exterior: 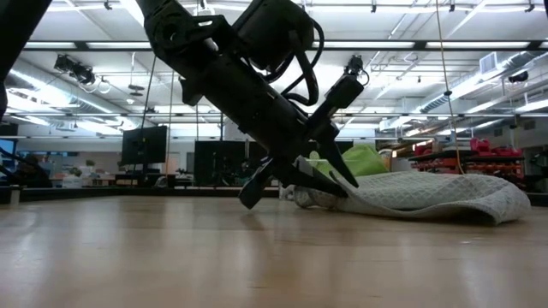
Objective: Fold microfiber towels
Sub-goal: Fold the gray microfiber cloth
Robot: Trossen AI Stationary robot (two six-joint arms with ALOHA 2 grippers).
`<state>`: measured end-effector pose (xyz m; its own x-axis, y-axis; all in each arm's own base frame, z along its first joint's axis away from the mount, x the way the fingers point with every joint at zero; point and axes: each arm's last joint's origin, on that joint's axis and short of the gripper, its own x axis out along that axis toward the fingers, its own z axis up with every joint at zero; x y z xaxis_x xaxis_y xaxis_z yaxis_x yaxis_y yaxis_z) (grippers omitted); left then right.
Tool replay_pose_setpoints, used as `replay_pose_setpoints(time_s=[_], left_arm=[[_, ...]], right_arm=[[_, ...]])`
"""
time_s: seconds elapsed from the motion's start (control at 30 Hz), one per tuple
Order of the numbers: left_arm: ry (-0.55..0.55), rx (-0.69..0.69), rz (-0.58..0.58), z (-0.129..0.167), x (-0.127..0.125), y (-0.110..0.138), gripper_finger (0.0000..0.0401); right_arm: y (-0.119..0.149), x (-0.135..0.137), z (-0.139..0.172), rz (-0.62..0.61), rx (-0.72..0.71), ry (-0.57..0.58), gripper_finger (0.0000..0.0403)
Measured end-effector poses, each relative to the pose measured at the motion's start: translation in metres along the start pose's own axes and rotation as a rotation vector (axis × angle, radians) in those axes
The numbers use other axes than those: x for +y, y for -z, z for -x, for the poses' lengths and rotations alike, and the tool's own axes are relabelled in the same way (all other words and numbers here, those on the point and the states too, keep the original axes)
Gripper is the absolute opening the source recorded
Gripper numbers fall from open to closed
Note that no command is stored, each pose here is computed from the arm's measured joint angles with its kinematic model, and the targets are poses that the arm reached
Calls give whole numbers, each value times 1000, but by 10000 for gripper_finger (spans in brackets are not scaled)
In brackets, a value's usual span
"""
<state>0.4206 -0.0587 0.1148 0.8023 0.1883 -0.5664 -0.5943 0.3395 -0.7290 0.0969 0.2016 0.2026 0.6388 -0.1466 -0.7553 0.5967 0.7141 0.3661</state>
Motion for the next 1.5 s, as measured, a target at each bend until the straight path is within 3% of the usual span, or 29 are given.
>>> replay_pose_setpoints(time_s=[0.93,1.13,1.5], left_arm=[[1,-8,3,0,-1,-2,88],[13,-25,22,-1,-1,-7,79],[46,-21,-47,-1,-4,-9,53]], right_arm=[[0,0,0,27,1,0,78],[0,0,0,35,1,-1,78],[-2,1,-2,36,-4,7,78]])
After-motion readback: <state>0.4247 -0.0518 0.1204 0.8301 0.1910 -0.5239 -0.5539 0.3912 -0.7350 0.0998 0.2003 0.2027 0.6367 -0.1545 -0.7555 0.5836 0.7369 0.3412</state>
